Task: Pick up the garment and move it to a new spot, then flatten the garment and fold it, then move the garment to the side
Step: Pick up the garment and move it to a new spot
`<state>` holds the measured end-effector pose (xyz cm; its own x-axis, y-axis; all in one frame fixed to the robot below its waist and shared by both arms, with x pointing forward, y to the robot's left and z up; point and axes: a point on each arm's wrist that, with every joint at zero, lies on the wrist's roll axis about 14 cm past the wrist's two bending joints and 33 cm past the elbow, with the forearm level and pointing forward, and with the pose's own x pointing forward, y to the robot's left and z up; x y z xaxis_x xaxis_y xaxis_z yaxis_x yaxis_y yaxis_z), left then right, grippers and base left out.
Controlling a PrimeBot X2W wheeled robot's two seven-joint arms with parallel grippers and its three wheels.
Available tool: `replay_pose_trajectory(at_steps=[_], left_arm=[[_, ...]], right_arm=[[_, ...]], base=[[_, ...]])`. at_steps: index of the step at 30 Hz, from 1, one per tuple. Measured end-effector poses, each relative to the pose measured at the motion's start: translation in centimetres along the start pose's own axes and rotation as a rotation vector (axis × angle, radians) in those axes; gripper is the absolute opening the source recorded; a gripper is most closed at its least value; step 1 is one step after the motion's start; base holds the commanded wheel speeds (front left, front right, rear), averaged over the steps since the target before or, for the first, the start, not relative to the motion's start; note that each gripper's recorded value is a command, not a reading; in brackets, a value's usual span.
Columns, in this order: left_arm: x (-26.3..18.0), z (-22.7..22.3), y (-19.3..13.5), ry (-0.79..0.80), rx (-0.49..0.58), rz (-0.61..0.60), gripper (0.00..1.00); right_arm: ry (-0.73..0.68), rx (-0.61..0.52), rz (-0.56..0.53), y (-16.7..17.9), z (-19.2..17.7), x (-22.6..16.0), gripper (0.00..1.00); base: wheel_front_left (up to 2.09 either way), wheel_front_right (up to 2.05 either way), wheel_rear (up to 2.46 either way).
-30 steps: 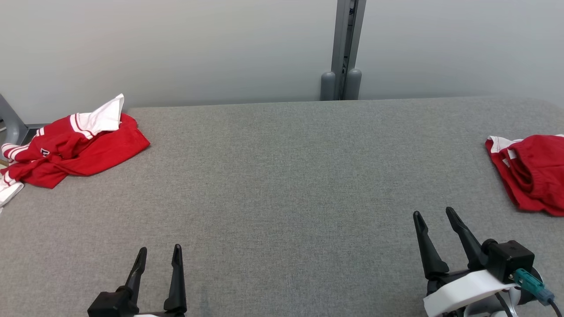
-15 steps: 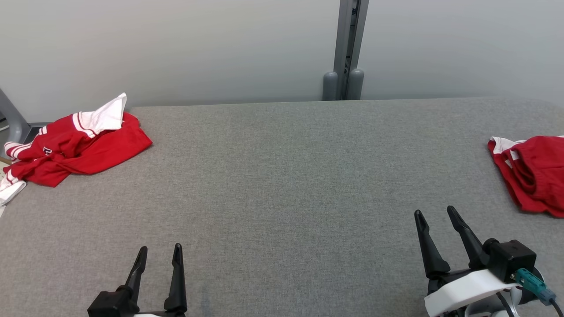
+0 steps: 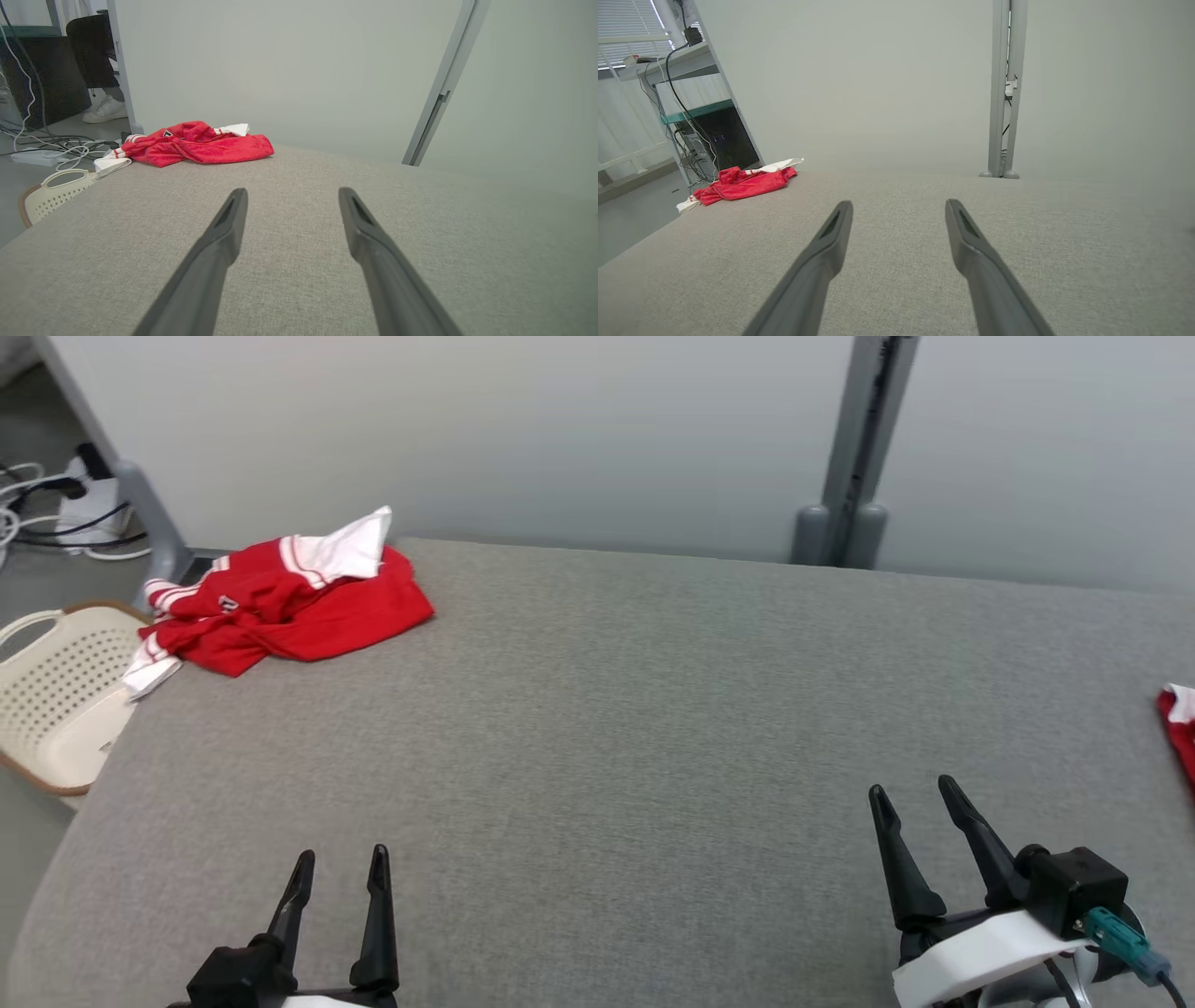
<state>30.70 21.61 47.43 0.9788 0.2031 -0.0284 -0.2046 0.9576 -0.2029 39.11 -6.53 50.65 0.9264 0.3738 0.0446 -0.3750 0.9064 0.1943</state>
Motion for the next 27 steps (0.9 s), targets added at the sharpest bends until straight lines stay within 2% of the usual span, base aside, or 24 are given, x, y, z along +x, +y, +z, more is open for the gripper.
replay_pose_trajectory(at_steps=[15, 20, 27], left_arm=[[-6.6, 2.6, 9.6, -0.092, 0.003, 0.338, 1.00], [-7.7, 2.5, 10.7, -0.086, 0.004, 0.392, 1.00], [-7.5, 2.4, 10.7, -0.075, -0.006, 0.409, 1.00]], right_arm=[[0.070, 0.024, 0.359, 11.8, -2.4, 4.4, 1.00], [0.084, 0.030, 0.423, 13.9, -2.9, 5.0, 1.00], [0.104, 0.031, 0.426, 13.9, -3.7, 5.5, 1.00]], base=[[0.00, 0.00, 0.00], [0.00, 0.00, 0.00], [0.00, 0.00, 0.00]])
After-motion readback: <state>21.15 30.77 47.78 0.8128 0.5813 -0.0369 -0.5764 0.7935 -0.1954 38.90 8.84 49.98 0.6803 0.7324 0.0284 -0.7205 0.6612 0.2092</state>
